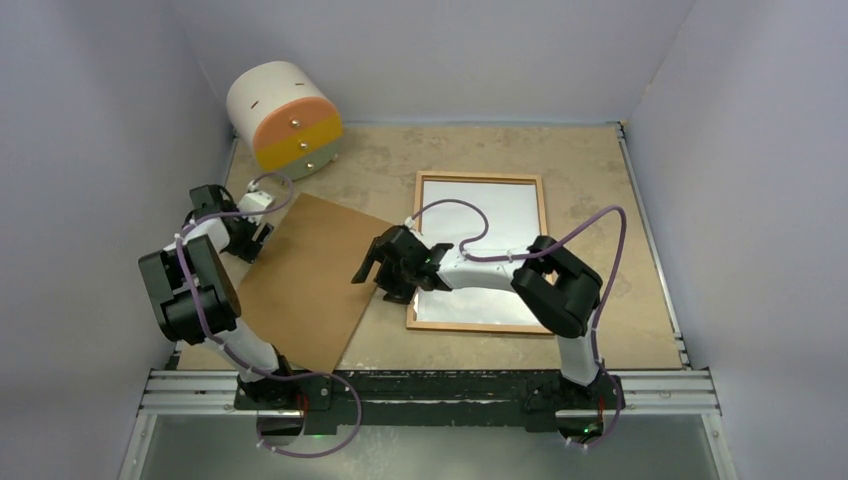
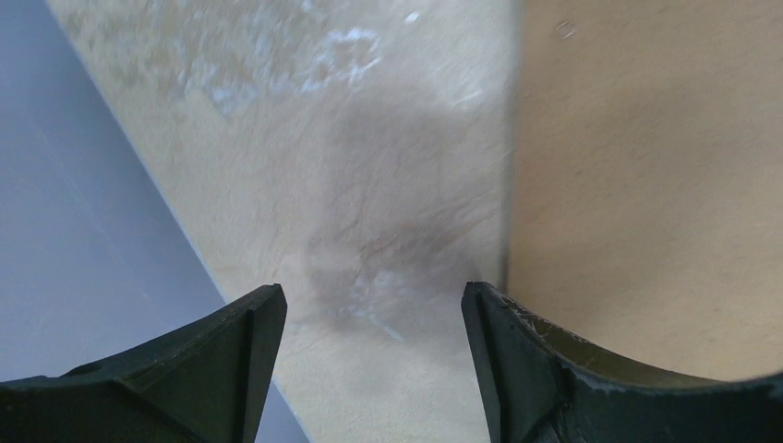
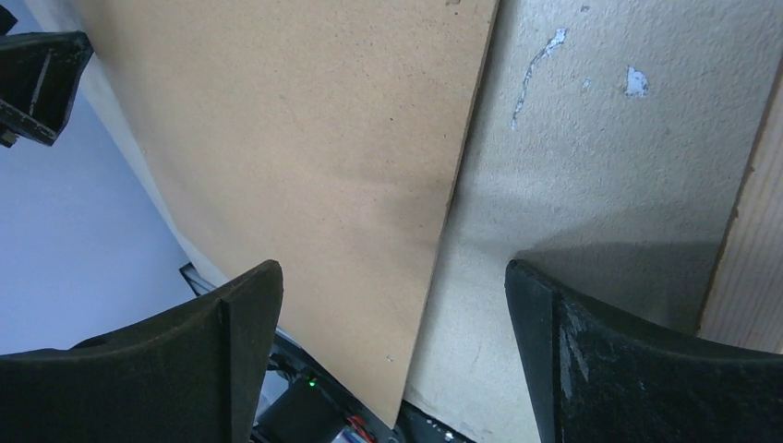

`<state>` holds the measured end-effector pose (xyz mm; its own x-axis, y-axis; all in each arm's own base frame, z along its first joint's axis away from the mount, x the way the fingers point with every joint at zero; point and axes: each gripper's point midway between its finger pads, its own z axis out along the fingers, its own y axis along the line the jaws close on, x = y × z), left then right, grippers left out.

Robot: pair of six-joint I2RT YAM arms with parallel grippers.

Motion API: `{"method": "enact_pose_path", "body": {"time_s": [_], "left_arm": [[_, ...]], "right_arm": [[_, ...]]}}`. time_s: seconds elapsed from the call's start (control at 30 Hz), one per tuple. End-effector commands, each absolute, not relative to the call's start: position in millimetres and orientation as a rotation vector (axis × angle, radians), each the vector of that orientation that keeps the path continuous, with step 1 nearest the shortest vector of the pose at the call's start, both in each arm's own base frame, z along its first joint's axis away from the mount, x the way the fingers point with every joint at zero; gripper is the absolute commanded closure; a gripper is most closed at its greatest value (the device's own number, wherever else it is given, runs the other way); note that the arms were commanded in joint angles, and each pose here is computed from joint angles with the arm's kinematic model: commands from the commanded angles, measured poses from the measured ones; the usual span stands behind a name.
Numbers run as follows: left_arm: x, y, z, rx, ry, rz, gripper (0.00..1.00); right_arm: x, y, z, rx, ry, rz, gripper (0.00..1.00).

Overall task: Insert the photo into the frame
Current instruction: Turn over the photo frame item at the center of the board.

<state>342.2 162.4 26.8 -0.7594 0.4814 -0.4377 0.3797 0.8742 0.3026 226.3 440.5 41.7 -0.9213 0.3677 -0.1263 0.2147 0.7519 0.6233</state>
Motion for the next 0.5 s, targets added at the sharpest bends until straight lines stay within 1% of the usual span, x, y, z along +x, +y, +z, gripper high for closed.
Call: {"method": "enact_pose_path", "body": {"time_s": [0.0,0.1,0.2,0.3,0.37,0.47], "left_arm": [[302.5,107.9,-14.8,0.745,2.653,0.028,0.25],[296.6,89.9,-18.1,0.782,2.666,-0.064,0.25],[289.9,84.1,-24.9,0.807,2.688,-0.113,0.25],[283.6,82.6,-31.1,0.829,2.711,-0.139,0.25],[280.5,81.9,-32.7,0.842,2.718,-0.150,0.25],[278.6,80.5,-32.6,0.857,2.719,-0.164,0.25]], "right_arm": [[211.4,423.7,14.9,0.509,2.790,0.768,0.07],[213.4,432.7,9.9,0.521,2.787,0.810,0.07],[215.5,443.6,7.5,0.544,2.782,0.872,0.08],[220.9,460.7,17.8,0.556,2.754,0.967,0.08],[228.1,471.5,36.1,0.584,2.696,1.082,0.09],[238.9,484.2,86.8,0.571,2.542,1.304,0.12]]}}
